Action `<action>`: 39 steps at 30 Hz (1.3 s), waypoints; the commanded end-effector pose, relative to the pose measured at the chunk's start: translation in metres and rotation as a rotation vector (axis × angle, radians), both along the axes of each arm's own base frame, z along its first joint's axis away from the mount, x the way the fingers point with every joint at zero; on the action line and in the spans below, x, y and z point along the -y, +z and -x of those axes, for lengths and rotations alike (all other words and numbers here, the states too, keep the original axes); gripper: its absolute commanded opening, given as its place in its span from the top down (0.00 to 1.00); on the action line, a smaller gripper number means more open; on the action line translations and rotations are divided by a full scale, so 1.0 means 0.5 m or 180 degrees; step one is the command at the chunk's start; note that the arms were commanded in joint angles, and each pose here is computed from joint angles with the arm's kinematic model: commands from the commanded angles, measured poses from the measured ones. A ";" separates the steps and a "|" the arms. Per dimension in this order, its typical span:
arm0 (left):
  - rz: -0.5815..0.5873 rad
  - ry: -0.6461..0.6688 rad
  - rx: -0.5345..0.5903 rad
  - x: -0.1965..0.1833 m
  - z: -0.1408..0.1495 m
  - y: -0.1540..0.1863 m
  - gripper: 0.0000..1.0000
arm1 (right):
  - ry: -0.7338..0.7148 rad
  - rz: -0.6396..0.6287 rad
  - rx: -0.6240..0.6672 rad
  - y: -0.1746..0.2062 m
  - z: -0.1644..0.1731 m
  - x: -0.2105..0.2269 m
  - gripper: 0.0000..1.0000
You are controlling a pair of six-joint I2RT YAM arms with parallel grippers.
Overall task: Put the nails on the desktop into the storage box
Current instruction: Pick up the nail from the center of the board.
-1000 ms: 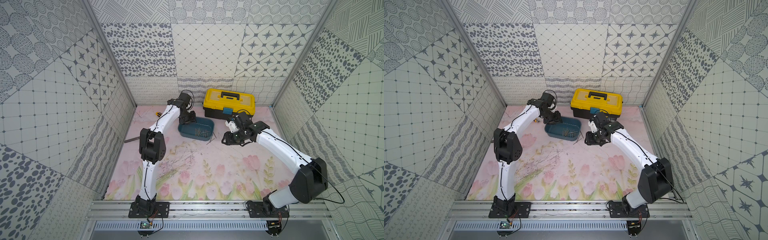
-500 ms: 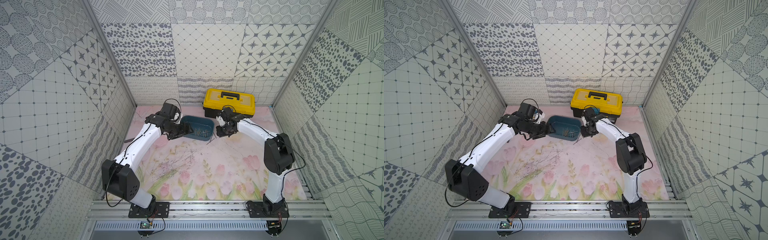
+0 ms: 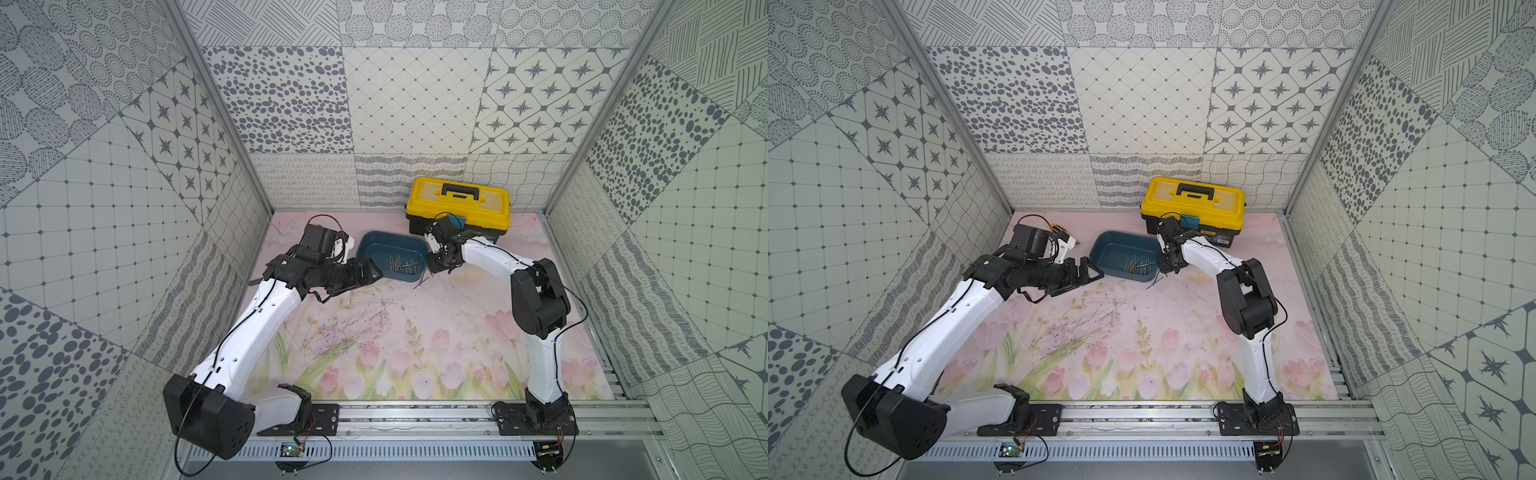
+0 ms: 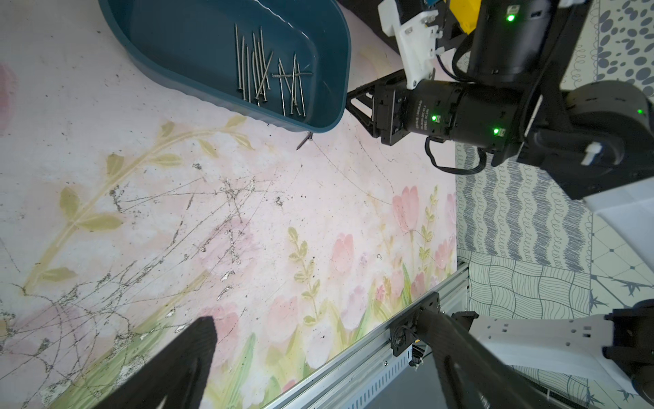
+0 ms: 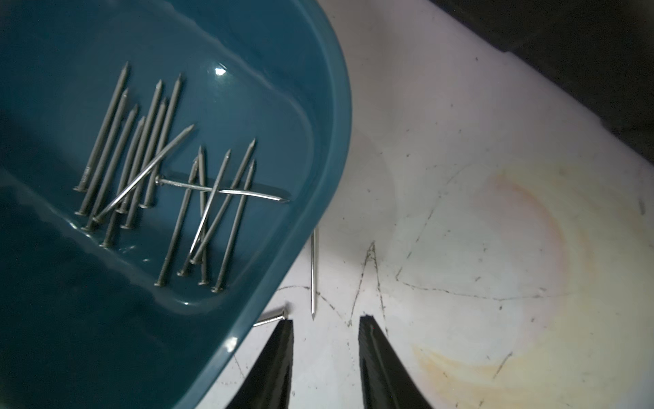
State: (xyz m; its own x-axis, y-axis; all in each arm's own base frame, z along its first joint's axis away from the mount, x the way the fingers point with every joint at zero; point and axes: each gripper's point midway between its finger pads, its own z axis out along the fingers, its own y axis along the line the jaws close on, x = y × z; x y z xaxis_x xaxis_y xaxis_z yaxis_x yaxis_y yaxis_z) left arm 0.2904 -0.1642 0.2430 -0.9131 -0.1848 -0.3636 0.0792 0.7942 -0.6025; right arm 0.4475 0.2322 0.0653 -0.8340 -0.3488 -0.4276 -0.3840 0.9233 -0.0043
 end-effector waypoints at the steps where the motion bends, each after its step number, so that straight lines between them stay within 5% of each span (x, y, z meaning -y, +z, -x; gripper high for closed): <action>1: -0.0037 -0.0017 -0.0003 -0.010 0.010 -0.006 0.01 | 0.0037 -0.0008 0.0063 -0.011 -0.017 -0.022 0.64; 18: -0.0138 0.0033 -0.0128 -0.030 0.004 -0.025 0.01 | 0.0073 0.0050 -0.0191 -0.097 0.009 -0.031 0.67; 24: -0.0139 0.0062 -0.0099 -0.032 0.000 -0.019 0.01 | 0.0040 0.0115 -0.0231 -0.122 0.013 -0.024 0.99; 29: -0.0142 0.0107 -0.0129 -0.035 -0.002 -0.021 0.01 | -0.0028 0.0151 -0.0218 -0.113 0.016 -0.003 1.00; 39: 0.0634 0.0258 -0.0232 0.021 -0.033 -0.029 0.01 | -0.0210 -0.0502 -0.0388 -0.009 0.109 0.034 1.00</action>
